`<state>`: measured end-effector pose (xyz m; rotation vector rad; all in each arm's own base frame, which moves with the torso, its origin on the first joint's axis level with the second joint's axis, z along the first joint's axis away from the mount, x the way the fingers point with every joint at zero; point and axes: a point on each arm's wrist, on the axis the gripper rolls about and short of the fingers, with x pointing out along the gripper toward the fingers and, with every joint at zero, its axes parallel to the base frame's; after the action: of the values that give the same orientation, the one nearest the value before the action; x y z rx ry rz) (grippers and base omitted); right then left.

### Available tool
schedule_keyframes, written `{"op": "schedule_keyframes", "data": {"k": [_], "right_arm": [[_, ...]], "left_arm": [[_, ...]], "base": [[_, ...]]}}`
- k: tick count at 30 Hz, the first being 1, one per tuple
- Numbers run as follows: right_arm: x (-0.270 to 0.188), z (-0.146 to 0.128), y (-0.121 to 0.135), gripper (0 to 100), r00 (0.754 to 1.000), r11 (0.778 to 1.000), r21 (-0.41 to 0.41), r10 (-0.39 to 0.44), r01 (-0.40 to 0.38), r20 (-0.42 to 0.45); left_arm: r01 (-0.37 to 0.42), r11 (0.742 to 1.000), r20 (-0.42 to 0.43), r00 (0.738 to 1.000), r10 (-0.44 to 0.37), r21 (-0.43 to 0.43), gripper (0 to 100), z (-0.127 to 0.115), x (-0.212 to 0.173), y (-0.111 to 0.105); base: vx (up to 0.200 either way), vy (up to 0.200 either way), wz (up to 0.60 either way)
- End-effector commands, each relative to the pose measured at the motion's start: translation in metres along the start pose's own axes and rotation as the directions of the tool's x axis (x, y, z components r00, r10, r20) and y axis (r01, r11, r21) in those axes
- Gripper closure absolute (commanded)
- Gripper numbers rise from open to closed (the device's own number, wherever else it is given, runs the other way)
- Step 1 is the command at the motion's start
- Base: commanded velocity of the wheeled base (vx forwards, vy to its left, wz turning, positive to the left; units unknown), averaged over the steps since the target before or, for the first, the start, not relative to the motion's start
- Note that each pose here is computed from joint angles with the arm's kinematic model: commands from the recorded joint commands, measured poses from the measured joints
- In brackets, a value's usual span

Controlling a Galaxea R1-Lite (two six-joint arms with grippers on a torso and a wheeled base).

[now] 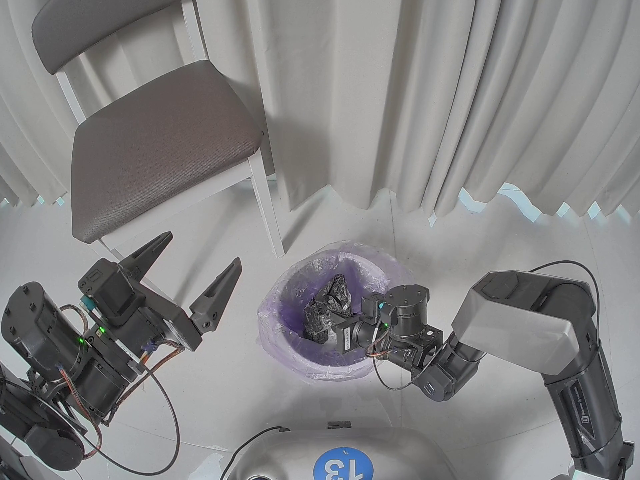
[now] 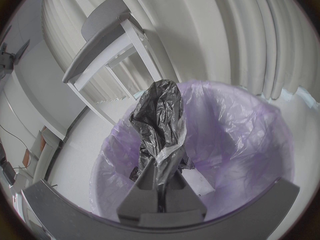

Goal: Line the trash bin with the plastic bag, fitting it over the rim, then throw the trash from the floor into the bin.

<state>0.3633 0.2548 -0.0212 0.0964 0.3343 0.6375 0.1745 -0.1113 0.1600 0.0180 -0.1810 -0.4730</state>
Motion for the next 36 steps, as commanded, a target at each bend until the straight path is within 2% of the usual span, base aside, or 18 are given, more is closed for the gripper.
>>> {"op": "schedule_keyframes", "data": {"k": [1,9,10,13,21,36], "right_arm": [[-0.017,0.031,0.006,100,0.999,1.000,-0.010,0.006,-0.005,0.034],[-0.033,0.039,0.011,100,0.999,1.000,-0.020,0.009,-0.009,0.031],[-0.047,0.051,0.016,100,0.998,0.999,-0.029,0.018,-0.017,0.052],[-0.054,0.058,0.019,100,0.998,0.999,-0.031,0.021,-0.020,0.062],[-0.056,0.061,0.020,100,0.995,0.999,-0.033,0.021,-0.018,0.094],[-0.053,0.058,0.030,100,0.995,0.999,-0.026,0.043,-0.041,0.095]], "left_arm": [[-0.002,1.000,0.022,1.000,0.002,-0.002,0,0.003,0.000,0.000],[-0.004,1.000,0.030,1.000,0.005,-0.003,0,0.004,-0.001,0.001],[-0.014,1.000,0.029,0.999,0.014,-0.001,0,0.004,-0.001,0.003],[-0.016,1.000,0.027,0.999,0.016,-0.001,0,0.004,0.000,0.003],[-0.008,1.000,0.042,0.999,0.009,-0.002,0,0.007,-0.003,0.002],[-0.013,1.000,0.041,0.999,0.013,-0.003,0,0.007,-0.003,0.003]], "base": [[0.000,0.000,0.00],[0.000,0.000,0.00],[0.000,0.000,0.00],[0.000,0.000,0.00],[0.000,0.000,0.00],[0.000,0.000,0.00]]}}
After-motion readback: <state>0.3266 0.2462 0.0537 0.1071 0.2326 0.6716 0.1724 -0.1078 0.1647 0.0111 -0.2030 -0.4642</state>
